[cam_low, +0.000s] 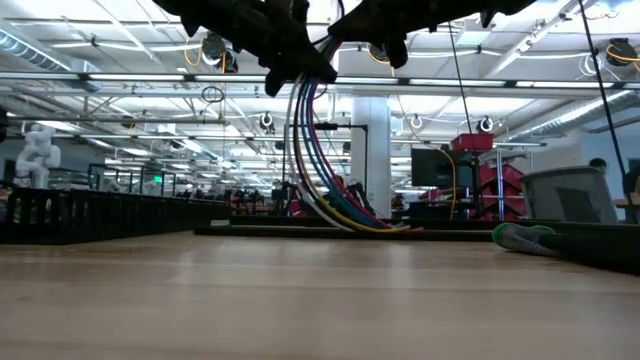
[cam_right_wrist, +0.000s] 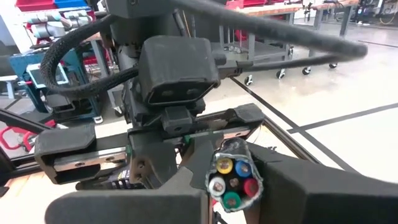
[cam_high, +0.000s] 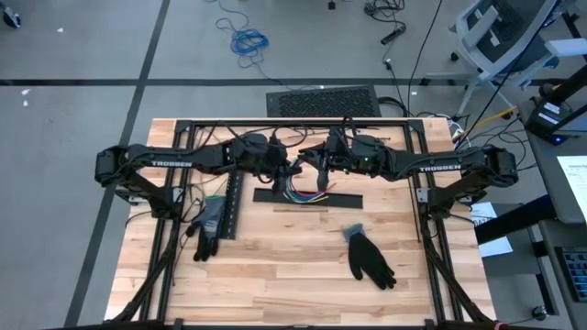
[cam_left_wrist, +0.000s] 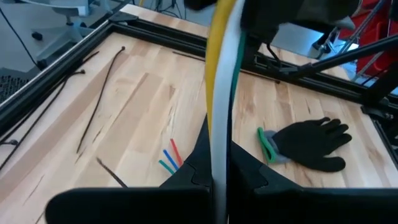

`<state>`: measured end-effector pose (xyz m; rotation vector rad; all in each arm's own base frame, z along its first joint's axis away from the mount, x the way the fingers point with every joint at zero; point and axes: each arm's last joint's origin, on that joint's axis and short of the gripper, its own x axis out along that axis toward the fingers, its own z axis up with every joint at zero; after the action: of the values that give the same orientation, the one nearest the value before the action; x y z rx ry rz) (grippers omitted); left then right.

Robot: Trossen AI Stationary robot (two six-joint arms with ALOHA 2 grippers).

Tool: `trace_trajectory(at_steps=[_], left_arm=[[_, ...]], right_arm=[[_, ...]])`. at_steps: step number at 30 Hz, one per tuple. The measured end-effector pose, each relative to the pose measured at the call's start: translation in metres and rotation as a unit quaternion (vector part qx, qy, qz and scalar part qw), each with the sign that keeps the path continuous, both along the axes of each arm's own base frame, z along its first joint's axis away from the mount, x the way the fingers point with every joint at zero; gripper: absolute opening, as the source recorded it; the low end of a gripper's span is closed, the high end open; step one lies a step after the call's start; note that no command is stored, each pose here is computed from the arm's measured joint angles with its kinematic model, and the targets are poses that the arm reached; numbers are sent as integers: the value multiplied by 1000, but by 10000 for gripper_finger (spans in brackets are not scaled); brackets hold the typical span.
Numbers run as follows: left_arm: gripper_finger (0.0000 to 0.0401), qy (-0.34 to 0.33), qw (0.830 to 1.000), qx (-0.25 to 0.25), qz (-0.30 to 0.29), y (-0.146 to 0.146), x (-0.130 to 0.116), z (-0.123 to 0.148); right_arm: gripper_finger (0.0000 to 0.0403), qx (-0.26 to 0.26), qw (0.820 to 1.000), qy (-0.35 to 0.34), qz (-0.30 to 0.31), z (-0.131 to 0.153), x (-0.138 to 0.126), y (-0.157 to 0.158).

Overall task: Ziptie cables
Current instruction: Wrap the cable wires with the black ziptie

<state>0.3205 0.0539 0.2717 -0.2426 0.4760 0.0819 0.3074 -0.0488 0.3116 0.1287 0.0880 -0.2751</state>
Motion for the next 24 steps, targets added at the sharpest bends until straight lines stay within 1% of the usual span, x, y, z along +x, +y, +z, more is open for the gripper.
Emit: trace_trajectory(at_steps=[7, 10, 15, 18, 24], left_arm=[[22, 27, 1000, 3, 3, -1, -2, -5], [22, 18, 999, 28, 3, 0, -1, -4], [27, -14, 999, 39, 18, 1, 1, 2], [48, -25, 999, 39, 18, 1, 1, 4], [122, -54, 997, 43, 18, 1, 1, 20]], right_arm=[[23, -2, 1000, -1, -5, 0, 0, 0], [23, -2, 1000, -4, -6, 1, 0, -1], [23, -5, 1000, -20, -10, 7, -1, -1], [23, -6, 999, -30, -11, 10, -1, -1], [23, -4, 999, -31, -9, 10, -2, -1]])
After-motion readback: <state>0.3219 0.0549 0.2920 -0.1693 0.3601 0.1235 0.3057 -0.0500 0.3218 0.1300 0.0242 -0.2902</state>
